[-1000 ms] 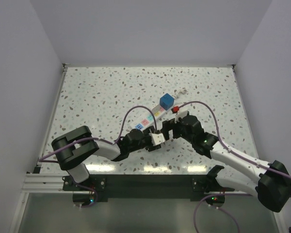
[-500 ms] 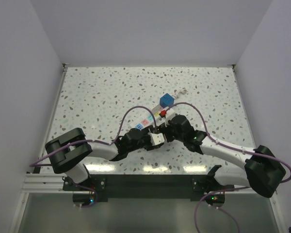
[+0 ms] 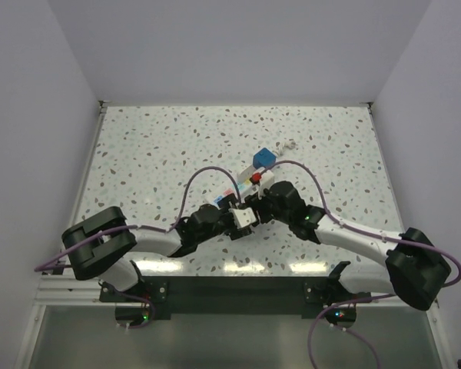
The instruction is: Insert the plug
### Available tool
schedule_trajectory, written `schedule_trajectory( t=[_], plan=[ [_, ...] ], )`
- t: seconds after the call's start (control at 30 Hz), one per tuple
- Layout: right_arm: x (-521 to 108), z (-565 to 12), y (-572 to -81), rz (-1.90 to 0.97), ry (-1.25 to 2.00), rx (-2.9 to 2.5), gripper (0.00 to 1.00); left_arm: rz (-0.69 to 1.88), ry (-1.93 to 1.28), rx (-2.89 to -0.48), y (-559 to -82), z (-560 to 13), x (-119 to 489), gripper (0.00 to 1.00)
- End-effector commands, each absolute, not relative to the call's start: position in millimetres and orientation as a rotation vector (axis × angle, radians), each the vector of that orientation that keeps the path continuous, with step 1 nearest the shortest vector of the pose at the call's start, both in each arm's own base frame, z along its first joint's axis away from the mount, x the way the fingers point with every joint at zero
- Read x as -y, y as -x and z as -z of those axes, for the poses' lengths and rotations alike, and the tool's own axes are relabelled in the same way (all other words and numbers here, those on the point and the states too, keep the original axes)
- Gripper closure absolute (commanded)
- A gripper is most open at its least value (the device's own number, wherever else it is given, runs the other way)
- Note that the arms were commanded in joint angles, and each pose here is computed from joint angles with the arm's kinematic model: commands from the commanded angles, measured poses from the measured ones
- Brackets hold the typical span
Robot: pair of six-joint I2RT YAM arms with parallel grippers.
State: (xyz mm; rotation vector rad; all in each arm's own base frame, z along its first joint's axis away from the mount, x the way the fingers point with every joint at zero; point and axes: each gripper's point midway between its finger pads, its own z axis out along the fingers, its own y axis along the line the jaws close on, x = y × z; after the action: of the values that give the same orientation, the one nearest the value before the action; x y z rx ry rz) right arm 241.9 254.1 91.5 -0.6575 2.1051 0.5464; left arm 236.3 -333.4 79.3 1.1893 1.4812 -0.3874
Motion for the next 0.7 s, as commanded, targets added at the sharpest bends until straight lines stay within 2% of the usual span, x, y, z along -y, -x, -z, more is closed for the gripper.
schedule_trajectory(
  t=[0.0, 0.03, 0.07, 0.3, 0.47, 0.67],
  plan=[
    [-252.3, -117.9, -259.1, -0.502, 0.622, -2.015, 1.0, 0.472, -1.075, -1.392, -234.2, -118.6, 338.7, 0.17],
    [-250.3, -120.8, -261.3, -0.499, 0.614, -2.007, 1.0, 0.482, -1.064, -1.409, -231.6, -115.0, 334.4, 0.03],
    [-245.4, -127.1, -265.7, -0.495, 0.59, -1.994, 1.0, 0.501, -1.053, -1.406, -229.6, -116.7, 332.7, 0.0],
    [-238.6, -163.5, -266.5, -0.605, 0.624, -1.842, 1.0, 0.779, -0.983, -1.281, -194.6, -151.4, 305.8, 0.0],
    [-263.4, -190.8, -229.7, -0.821, 0.827, -1.648, 1.0, 0.939, -1.035, -1.21, -165.9, -165.9, 307.9, 0.0],
    [-279.7, -214.4, -183.6, -1.041, 1.007, -1.442, 1.0, 1.042, -1.023, -1.172, -156.3, -186.1, 304.7, 0.0]
  ],
)
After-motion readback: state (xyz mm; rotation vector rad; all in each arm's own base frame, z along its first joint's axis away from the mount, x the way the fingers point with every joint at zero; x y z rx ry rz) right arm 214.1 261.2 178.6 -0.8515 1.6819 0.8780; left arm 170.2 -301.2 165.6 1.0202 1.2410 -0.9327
